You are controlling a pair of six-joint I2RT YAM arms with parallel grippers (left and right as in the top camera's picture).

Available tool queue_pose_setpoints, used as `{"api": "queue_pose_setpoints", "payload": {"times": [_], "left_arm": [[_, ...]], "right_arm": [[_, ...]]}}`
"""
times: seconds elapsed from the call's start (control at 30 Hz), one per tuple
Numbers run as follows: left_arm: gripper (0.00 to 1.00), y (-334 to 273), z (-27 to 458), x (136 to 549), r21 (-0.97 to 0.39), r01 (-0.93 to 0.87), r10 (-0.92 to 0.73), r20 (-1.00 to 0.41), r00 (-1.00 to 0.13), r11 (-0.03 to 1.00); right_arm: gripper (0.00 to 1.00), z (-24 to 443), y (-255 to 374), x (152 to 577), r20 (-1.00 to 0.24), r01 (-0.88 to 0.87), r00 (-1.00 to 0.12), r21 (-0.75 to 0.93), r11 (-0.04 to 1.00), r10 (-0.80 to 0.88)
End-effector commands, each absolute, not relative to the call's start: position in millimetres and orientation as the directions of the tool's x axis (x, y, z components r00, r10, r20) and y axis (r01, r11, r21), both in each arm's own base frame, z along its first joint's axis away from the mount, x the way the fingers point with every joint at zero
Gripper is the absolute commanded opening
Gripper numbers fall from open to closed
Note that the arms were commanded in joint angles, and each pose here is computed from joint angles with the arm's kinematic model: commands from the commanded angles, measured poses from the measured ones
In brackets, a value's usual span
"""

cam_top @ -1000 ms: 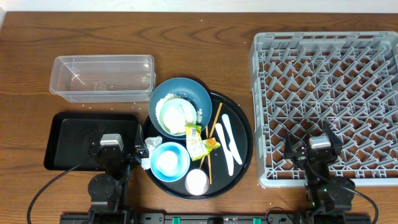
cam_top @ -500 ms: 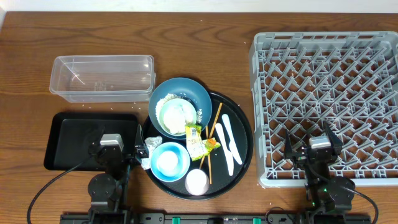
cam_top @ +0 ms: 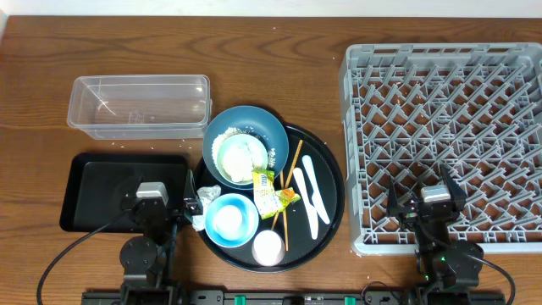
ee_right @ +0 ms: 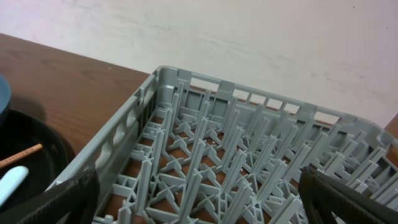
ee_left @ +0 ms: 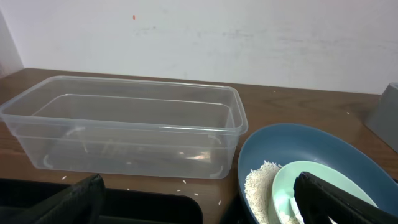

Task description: Sort waste into correct bins and load items into the dishwasher rack

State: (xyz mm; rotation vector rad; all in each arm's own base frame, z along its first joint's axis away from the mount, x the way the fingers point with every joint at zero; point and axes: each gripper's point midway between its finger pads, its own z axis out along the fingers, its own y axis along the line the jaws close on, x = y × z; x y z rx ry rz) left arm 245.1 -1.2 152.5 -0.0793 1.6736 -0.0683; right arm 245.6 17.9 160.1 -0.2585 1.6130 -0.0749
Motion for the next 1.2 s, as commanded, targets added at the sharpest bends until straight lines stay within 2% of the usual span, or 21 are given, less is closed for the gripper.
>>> {"api": "queue_pose_setpoints", "payload": {"times": [0.0, 0.57, 0.77, 0.97, 1.17], "left_arm": [[0.98, 0.8, 136.6, 243.9, -0.084, -0.025, -0.087, -0.984, -0.153, 0.996], [0.98, 2.8, 136.5, 243.9, -0.082, -0.037, -0.087, -0.985, -0.152, 0.996], [0.98, 2.6, 136.5, 243.9, -0.088, -0.036, -0.092, -0.984, -0.152, 0.995], [0.98, 2.6, 136.4, 242.7, -0.201, -0.057, -0.208, -0.964, -0.164, 0.978], [0.98, 2.7, 147.6, 237.6, -0.195, -0.072, -0.206, -0.950, -0.233, 0.978]], "right_arm": [[0.99, 158.9, 22.7, 245.0, -0.979, -0.141, -0.038, -0.193, 0.971, -0.200], [0.99, 158.9, 23.3, 244.9, -0.979, -0.144, -0.038, -0.192, 0.971, -0.199], [0.99, 159.1, 20.8, 245.3, -0.993, -0.125, -0.053, -0.096, 0.987, -0.103], [0.99, 166.1, 14.7, 245.2, -0.998, -0.082, -0.056, 0.047, 0.996, 0.043], [0.99, 185.5, 14.8, 243.8, -0.998, -0.083, -0.033, 0.059, 0.995, 0.056]]}}
